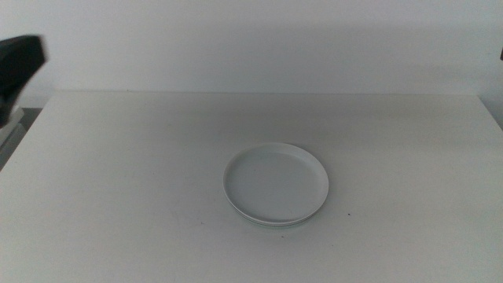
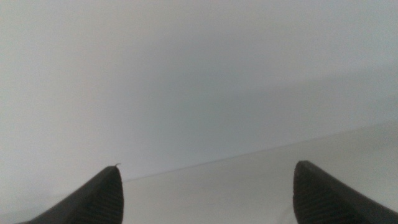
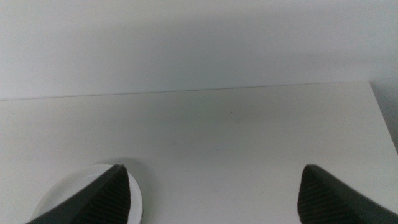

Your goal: Stack the three bowls on top of each other.

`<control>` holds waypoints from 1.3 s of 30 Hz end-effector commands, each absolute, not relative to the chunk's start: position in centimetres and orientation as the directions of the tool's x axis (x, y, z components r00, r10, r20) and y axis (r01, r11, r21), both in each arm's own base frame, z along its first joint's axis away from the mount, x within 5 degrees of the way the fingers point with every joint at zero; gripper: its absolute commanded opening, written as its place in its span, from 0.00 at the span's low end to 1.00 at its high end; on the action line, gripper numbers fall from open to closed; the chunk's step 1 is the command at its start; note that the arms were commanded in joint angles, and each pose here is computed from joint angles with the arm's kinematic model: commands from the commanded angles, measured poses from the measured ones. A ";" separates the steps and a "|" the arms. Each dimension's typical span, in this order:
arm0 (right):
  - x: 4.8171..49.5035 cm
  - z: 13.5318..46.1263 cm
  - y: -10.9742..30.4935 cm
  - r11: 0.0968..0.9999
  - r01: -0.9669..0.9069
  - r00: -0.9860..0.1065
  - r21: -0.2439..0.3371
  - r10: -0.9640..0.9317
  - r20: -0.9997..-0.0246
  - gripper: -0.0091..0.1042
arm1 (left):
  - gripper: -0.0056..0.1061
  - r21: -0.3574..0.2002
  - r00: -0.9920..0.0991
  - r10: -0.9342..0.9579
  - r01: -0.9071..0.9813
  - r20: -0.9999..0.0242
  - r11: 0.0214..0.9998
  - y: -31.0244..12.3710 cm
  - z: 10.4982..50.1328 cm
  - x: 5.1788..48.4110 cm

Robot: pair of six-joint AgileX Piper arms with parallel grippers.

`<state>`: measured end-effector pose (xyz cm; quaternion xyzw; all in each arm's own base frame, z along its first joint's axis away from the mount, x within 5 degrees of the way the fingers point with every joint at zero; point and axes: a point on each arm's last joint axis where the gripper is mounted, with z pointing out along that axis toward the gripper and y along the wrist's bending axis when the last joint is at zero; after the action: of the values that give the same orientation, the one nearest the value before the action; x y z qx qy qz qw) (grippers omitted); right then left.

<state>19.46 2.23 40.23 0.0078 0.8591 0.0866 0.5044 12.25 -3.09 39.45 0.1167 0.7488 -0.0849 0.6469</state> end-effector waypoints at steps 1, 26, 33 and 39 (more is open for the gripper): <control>19.4 40.3 2.1 0.986 -0.071 -0.480 0.153 0.101 -0.871 0.79 | 0.89 0.028 -0.094 0.051 0.228 -0.994 0.973 -2.3 39.0 10.9; 19.4 40.3 2.1 0.986 -0.071 -0.480 0.153 0.101 -0.871 0.79 | 0.89 0.033 -0.026 0.035 0.072 -0.999 0.997 -0.5 33.7 6.5; 19.4 40.3 2.1 0.986 -0.071 -0.480 0.153 0.101 -0.871 0.79 | 0.89 0.056 -0.025 0.057 0.067 -0.998 0.996 -0.4 33.7 6.5; 19.3 40.0 2.2 0.984 -0.073 -0.461 0.166 0.114 -0.880 0.79 | 0.89 0.055 -0.033 0.058 0.067 -0.998 0.996 -0.4 33.4 6.6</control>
<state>19.48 2.24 40.05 0.0109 0.8559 0.0893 0.5092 6.63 -0.44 33.45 0.0458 0.7219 -0.0027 0.6904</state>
